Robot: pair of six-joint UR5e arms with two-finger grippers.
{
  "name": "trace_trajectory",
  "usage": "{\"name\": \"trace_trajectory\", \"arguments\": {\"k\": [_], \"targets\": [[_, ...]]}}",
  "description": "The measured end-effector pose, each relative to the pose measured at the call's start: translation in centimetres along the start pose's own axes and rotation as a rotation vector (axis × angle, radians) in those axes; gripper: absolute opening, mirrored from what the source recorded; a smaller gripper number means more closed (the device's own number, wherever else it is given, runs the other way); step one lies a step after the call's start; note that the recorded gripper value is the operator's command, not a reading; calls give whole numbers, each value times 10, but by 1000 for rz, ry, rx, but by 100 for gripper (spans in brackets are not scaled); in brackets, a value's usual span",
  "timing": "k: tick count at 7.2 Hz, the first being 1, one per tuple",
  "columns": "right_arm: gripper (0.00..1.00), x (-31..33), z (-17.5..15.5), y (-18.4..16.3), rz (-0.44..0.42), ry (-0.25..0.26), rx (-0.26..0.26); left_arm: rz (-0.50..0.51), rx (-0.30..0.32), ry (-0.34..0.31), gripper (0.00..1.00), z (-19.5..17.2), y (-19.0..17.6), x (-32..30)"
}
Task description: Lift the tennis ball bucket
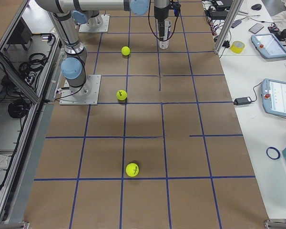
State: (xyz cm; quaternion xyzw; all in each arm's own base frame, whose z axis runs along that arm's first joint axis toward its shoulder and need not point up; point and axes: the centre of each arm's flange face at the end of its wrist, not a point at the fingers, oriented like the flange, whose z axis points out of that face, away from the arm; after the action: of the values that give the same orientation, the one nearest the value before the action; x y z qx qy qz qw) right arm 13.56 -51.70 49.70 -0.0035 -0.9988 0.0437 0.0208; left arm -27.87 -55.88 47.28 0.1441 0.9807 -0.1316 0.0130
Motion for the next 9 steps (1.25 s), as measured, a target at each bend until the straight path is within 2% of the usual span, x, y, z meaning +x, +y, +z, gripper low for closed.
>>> {"name": "trace_trajectory", "arguments": {"k": [2, 3, 4, 6, 7, 9], "targets": [[100, 0, 0, 0, -1, 0, 2, -128, -60, 50, 100, 40, -8, -69], [100, 0, 0, 0, -1, 0, 2, -179, -83, 50, 100, 48, -6, -83], [100, 0, 0, 0, -2, 0, 2, -230, -123, 32, 100, 40, 2, -90], [100, 0, 0, 0, -2, -1, 1, -278, -251, -21, 100, -18, 45, -100], [100, 0, 0, 0, -2, -1, 1, -291, -277, -28, 100, -52, 69, -102], [100, 0, 0, 0, -2, 0, 1, -300, -254, -27, 100, -89, 95, -101]]}}
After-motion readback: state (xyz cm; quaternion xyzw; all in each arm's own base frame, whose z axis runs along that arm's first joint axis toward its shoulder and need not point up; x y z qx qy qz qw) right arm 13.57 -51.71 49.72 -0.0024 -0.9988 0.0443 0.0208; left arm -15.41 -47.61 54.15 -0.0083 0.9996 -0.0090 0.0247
